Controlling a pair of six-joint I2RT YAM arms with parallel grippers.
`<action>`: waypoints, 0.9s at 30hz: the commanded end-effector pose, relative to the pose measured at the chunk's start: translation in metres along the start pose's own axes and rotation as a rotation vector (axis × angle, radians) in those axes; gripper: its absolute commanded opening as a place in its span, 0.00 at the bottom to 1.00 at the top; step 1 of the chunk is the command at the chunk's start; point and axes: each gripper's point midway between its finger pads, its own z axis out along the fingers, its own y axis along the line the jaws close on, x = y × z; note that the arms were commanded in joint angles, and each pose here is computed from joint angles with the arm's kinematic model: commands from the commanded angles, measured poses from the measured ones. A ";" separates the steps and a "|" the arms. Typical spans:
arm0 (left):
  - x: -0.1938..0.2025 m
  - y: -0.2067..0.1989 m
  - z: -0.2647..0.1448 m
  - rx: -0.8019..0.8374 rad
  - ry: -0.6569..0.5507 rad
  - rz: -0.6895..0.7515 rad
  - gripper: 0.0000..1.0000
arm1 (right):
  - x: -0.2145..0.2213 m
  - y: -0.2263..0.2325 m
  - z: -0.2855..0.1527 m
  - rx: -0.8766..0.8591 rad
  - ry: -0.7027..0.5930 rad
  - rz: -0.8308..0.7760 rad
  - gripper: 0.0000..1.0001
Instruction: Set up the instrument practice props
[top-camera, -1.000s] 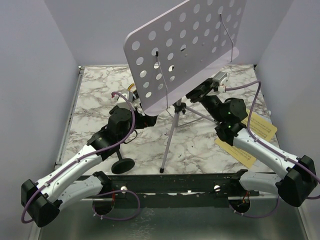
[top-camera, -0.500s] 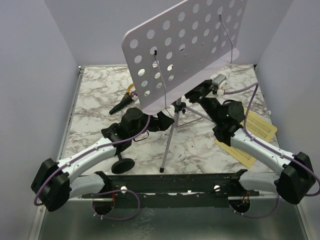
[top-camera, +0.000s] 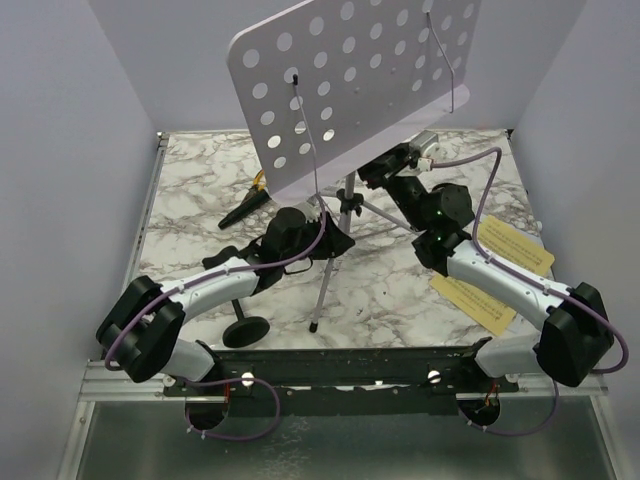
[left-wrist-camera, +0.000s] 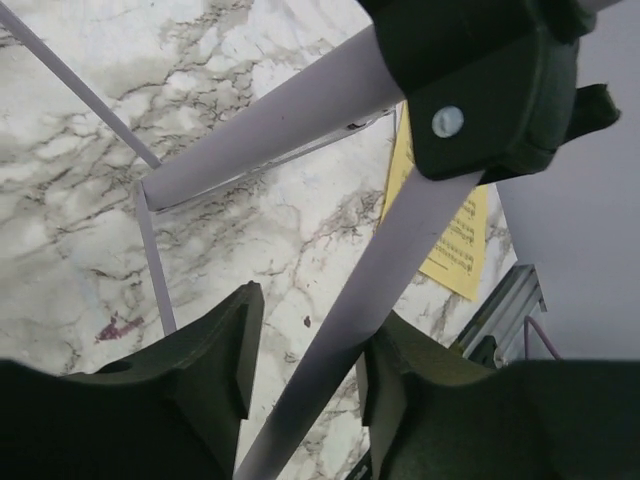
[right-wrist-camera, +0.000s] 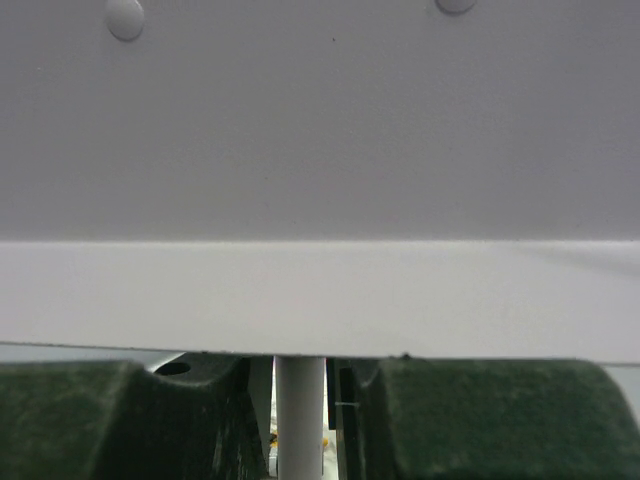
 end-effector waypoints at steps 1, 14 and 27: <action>0.012 0.069 0.007 -0.209 0.039 -0.016 0.42 | -0.115 -0.014 0.023 0.056 -0.317 -0.048 0.01; 0.043 0.104 0.019 -0.257 0.234 -0.014 0.28 | -0.118 -0.018 0.023 0.071 -0.276 -0.142 0.00; 0.098 0.113 0.026 -0.276 0.543 -0.153 0.17 | -0.026 -0.047 -0.022 0.243 0.090 -0.100 0.05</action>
